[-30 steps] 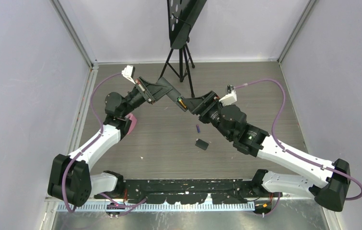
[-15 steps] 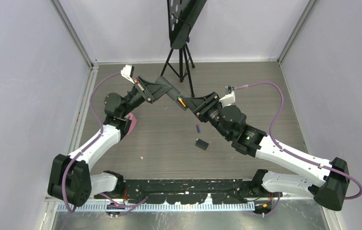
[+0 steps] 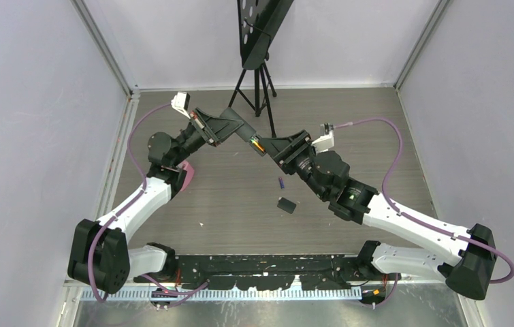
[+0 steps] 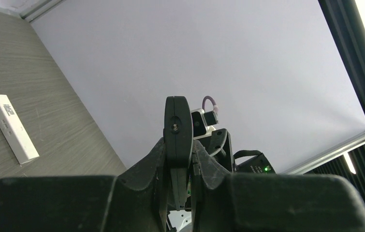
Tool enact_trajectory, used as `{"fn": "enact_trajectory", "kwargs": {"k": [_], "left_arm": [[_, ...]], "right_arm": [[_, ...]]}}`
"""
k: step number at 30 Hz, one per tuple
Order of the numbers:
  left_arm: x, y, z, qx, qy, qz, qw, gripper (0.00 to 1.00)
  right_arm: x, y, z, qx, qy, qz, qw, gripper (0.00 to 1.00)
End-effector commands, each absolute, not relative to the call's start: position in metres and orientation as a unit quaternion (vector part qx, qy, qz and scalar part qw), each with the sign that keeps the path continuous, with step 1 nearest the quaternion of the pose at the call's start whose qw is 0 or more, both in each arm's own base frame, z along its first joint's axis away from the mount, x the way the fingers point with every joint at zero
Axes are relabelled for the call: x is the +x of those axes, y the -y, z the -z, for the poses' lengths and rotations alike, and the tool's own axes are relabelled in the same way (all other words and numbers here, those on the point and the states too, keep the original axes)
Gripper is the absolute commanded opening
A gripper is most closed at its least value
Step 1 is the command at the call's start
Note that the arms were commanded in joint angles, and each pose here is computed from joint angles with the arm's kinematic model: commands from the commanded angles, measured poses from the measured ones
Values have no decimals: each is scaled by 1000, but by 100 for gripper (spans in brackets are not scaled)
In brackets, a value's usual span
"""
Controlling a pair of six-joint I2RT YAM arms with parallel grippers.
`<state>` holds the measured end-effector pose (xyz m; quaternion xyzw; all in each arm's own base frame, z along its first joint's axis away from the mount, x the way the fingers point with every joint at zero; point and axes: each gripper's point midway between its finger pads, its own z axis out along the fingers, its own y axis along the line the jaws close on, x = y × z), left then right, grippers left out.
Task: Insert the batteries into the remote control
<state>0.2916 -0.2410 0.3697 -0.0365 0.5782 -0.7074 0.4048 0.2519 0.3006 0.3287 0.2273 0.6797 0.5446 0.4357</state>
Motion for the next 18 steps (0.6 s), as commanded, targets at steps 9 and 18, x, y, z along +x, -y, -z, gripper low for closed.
{"fn": "enact_trajectory", "kwargs": {"k": [9,18], "left_arm": [[282,236,-391,-12,-545,717,434,0],[280,238,-388,-16,-567,711,416,0]], "right_arm": [[251,-293,-367,231,-617,-593,464,70],[251,-318,-370,170,-636,-592,465,76]]}}
